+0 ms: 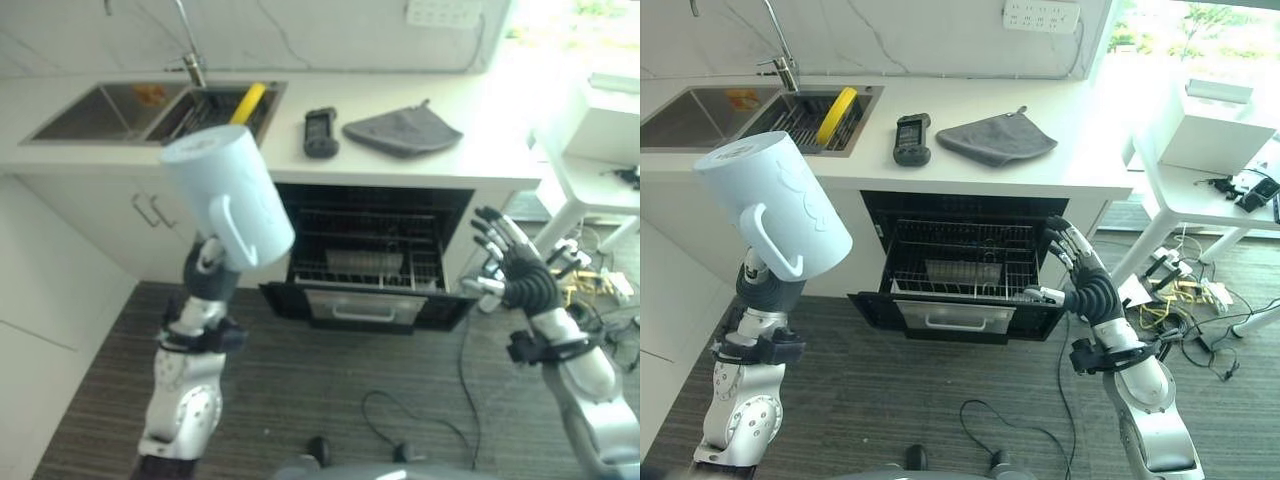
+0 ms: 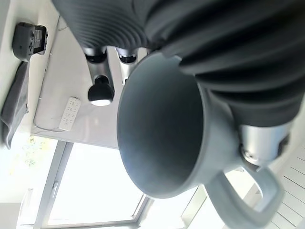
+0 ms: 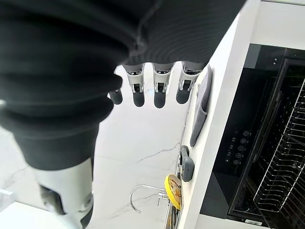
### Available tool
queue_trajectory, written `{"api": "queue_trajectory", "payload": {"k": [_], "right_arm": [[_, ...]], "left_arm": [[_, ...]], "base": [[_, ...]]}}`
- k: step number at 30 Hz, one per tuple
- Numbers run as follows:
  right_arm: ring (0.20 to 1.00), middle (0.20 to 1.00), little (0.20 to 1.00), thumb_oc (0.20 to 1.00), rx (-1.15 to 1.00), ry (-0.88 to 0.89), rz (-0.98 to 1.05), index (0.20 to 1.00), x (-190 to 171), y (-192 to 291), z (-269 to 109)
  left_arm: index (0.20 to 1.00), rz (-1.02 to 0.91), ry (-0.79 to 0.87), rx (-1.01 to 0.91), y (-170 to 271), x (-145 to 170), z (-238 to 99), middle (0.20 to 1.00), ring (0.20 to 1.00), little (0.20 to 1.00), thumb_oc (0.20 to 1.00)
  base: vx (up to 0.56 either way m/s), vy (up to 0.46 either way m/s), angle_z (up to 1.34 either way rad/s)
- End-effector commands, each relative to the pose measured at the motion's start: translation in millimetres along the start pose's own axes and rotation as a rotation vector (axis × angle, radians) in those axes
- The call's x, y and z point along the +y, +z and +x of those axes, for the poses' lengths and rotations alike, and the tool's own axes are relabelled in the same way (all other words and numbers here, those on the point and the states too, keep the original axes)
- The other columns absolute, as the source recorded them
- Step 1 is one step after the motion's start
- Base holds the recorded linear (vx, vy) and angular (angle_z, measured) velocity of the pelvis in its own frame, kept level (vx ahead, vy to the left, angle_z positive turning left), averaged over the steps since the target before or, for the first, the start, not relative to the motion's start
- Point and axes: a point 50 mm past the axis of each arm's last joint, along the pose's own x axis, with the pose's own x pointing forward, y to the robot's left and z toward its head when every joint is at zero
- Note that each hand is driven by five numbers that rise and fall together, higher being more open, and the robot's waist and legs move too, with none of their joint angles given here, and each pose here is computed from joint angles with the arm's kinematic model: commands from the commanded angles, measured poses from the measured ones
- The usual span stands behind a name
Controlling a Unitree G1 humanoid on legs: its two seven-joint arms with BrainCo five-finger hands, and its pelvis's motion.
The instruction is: Place the dishes in the dishwasher.
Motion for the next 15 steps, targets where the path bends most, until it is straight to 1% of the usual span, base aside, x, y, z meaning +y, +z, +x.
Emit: {"api": "queue_trajectory", "payload": {"k": [1,15], "right_arm": [[1.000,1.000,1.000,1.000,-0.198,-0.024,-0.009,1.000,1.5,29.4,5.6],[1.000,1.000,1.000,1.000,-0.200,-0.046,-0.010,1.000,2.8,31.2,8.2]], "left_arm": [[0.200,0.111,-0.064,-0.120,25.0,1.0,8.5,0.200,0.200,0.200,0.200],[0.200,0.114,-0.061,-0.127,25.6,-0.5,8.4,0.200,0.200,0.200,0.200]], "base": [[0.00,0.000,0.00],[0.00,0.000,0.00]]}}
